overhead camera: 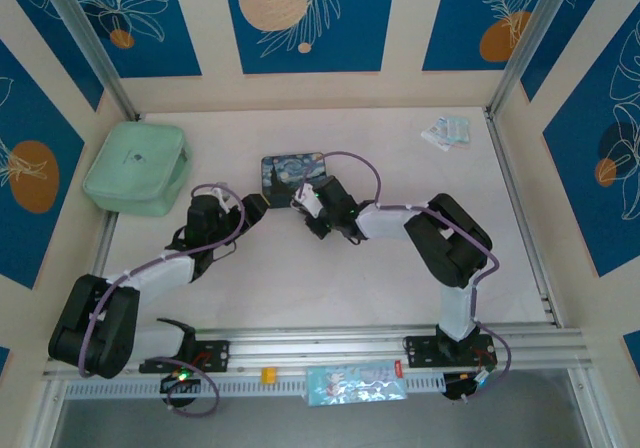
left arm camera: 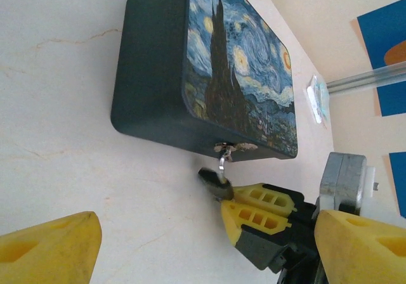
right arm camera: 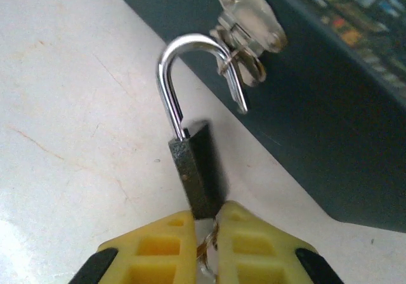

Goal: Unlock a padlock with a key

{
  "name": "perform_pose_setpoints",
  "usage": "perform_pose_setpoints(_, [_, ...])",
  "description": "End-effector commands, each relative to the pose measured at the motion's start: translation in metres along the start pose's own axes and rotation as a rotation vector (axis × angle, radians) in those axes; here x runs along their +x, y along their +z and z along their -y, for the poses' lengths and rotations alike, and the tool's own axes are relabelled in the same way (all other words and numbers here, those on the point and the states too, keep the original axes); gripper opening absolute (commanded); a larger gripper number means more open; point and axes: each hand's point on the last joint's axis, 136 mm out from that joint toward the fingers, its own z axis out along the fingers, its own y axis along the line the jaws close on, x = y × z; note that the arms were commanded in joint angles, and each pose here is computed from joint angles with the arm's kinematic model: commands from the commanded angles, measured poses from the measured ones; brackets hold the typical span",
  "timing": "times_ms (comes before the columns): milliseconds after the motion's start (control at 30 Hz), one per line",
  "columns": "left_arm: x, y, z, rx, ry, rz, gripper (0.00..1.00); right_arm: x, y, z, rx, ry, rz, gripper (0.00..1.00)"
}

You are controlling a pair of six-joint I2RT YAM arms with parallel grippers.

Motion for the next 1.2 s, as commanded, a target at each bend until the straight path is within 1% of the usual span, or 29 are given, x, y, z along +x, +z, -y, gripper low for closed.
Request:
perform_pose_setpoints(0, [-0.002, -0.002, -0.001, 0.02, -0.009, 0.006, 0.86, -0.014, -0.006, -0.003, -0.083, -0.021, 0.014, 0.0])
perform_pose_setpoints(167, [-0.003, -0.002, 0.0, 0.023, -0.014, 0.006, 0.86, -0.019, -0.002, -0.001, -0.107, -0.042, 0.007, 0.0])
perform_pose_setpoints(333, [-0.003, -0.002, -0.001, 0.019, -0.013, 0.008, 0.86, -0.022, -0.003, -0.007, -0.139, -0.062, 0.006, 0.0])
perform_pose_setpoints(367, [-0.003, -0.002, -0.002, 0.015, -0.014, 0.008, 0.86, -0.023, -0.005, -0.009, -0.144, -0.067, 0.01, 0.02])
perform_pose_setpoints(433, [-0.004, -0.003, -0.004, 0.012, -0.017, 0.012, 0.86, -0.024, -0.006, -0.01, -0.145, -0.065, 0.011, 0.11])
perform_pose_setpoints(533, [-0.004, -0.001, -0.003, 0.016, -0.02, 0.009, 0.86, -0.023, -0.004, -0.004, -0.147, 0.001, -0.003, 0.22])
perform_pose_setpoints(667, [-0.004, -0.001, -0.004, 0.015, -0.02, 0.009, 0.86, -0.022, -0.004, 0.001, -0.174, 0.148, -0.026, 0.29])
perform_pose_setpoints(767, [-0.004, 0.0, -0.007, 0.006, -0.023, 0.011, 0.86, -0.021, -0.002, -0.004, -0.188, 0.173, -0.035, 0.33])
perform_pose_setpoints(967, [-0.004, 0.004, -0.004, 0.026, -0.038, 0.001, 0.86, -0.004, 0.012, -0.005, -0.164, 0.181, -0.091, 0.34])
perform_pose_setpoints(1167, [-0.004, 0.004, -0.005, 0.023, -0.045, 0.006, 0.86, 0.006, 0.017, -0.003, -0.088, 0.144, -0.13, 0.34])
